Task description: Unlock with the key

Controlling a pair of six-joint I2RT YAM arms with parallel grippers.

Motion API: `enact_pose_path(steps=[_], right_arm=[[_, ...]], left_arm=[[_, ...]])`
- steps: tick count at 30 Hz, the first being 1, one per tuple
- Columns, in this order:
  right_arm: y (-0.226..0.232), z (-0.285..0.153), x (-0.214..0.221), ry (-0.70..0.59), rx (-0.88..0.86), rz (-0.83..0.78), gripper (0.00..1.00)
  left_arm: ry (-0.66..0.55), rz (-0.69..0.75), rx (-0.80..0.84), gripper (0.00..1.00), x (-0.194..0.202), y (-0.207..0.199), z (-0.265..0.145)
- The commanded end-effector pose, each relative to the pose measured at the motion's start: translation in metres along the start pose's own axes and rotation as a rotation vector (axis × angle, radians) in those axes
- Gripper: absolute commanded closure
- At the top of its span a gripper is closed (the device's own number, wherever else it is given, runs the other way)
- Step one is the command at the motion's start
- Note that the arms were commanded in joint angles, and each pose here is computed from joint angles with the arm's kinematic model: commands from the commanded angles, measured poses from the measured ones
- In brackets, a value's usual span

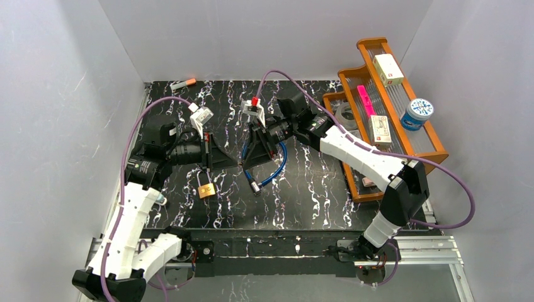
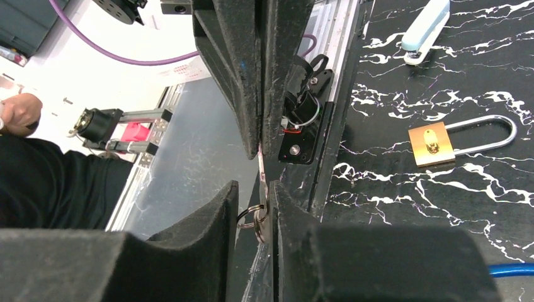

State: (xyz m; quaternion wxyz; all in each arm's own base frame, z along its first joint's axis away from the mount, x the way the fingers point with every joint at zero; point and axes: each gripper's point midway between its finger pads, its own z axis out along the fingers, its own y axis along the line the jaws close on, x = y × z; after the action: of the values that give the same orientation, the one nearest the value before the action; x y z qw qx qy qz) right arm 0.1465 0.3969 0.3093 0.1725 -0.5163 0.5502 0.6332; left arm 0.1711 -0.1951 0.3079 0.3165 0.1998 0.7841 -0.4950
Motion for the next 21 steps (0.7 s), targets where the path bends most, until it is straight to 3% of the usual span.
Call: enact_pose_path(steps=[1,8,11,12,16,19,21], right_arm=[[0.009,-0.001,-0.009,0.008,-0.040,-0.039,0.73],[0.010,0.001,-0.004,0.019,-0.059,-0.034,0.92],[0.015,0.001,-0.001,0.034,-0.091,-0.032,0.92],[0.014,0.002,0.000,0.035,-0.088,-0.034,0.90],[0.003,0.003,-0.003,0.032,-0.030,-0.031,0.48],[-0.006,0.005,-0.007,0.024,0.015,-0.024,0.45],[-0.012,0.006,-0.009,0.016,0.046,-0.017,0.52]], left_arm=[[-0.001,0.035,0.035,1.00,-0.003,-0.014,-0.005],[-0.001,0.046,0.042,1.00,-0.003,-0.016,-0.006],[-0.001,0.054,0.046,1.00,-0.001,-0.018,-0.007],[0.001,0.052,0.047,1.00,-0.001,-0.018,-0.007],[0.007,0.043,0.049,1.00,0.000,-0.017,-0.006],[0.009,0.042,0.050,1.00,0.001,-0.017,-0.006],[0.009,0.042,0.051,1.00,0.001,-0.017,-0.005]])
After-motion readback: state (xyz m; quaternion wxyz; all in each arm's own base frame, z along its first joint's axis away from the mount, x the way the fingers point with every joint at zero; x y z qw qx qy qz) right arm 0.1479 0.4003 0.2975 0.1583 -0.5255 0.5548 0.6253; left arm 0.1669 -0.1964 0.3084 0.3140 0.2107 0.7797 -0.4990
